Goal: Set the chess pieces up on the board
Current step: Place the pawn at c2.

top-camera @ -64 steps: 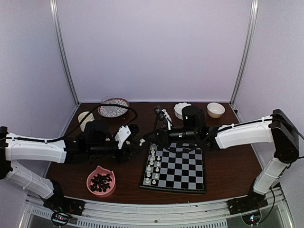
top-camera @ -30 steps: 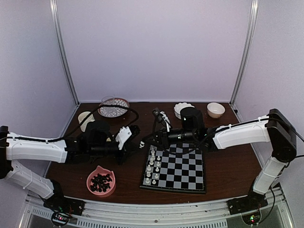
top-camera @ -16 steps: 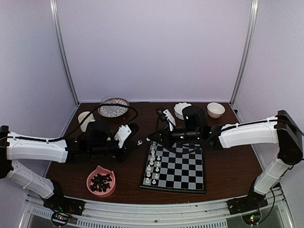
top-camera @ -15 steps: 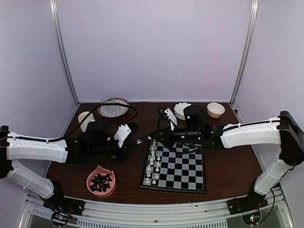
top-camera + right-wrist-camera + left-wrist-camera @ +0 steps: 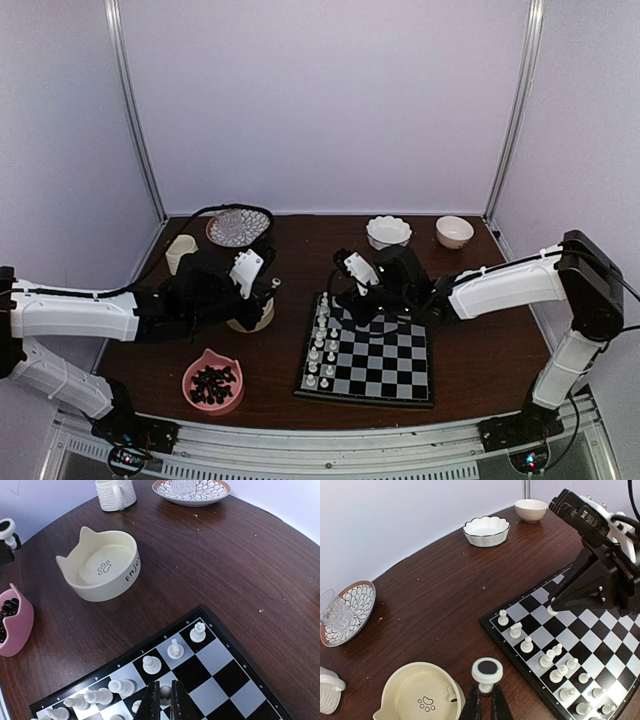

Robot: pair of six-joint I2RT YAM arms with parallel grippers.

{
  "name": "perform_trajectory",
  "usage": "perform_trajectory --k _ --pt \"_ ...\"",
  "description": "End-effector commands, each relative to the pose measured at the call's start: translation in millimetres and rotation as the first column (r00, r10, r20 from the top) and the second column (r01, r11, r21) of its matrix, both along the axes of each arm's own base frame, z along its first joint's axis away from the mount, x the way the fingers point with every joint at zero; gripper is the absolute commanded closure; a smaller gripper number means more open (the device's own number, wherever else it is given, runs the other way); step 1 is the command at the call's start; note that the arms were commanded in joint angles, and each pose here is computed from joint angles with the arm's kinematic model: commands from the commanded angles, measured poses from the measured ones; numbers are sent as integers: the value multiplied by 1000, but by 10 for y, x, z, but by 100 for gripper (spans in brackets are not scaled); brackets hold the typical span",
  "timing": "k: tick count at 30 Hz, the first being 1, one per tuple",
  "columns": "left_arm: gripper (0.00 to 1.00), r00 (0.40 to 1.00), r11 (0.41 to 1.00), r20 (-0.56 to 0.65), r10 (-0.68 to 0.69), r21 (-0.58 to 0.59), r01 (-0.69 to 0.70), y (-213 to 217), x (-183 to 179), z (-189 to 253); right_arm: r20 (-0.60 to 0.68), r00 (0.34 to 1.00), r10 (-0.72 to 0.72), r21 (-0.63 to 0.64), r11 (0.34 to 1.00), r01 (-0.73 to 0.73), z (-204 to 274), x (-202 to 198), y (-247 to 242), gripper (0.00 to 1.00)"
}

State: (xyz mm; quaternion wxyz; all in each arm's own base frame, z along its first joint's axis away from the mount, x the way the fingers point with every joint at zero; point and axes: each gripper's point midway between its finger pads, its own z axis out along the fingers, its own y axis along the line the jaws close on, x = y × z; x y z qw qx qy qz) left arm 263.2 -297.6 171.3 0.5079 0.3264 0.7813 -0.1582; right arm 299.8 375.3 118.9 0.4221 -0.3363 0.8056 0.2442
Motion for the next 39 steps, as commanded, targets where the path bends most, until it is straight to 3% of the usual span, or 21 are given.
perform_trajectory --k 1,10,39 --pt "100 998 998 18 59 -34 -58 90 61 111 37 997 -67 -34 997 68 14 86 -116 100" --pt "100 1000 1000 -4 3 -24 -3 -12 17 54 -50 998 -40 -46 998 37 -315 2 -61 100" --pt "100 998 998 -27 -60 -25 59 -106 -46 -2 -65 998 17 -109 994 -24 -572 17 149 95"
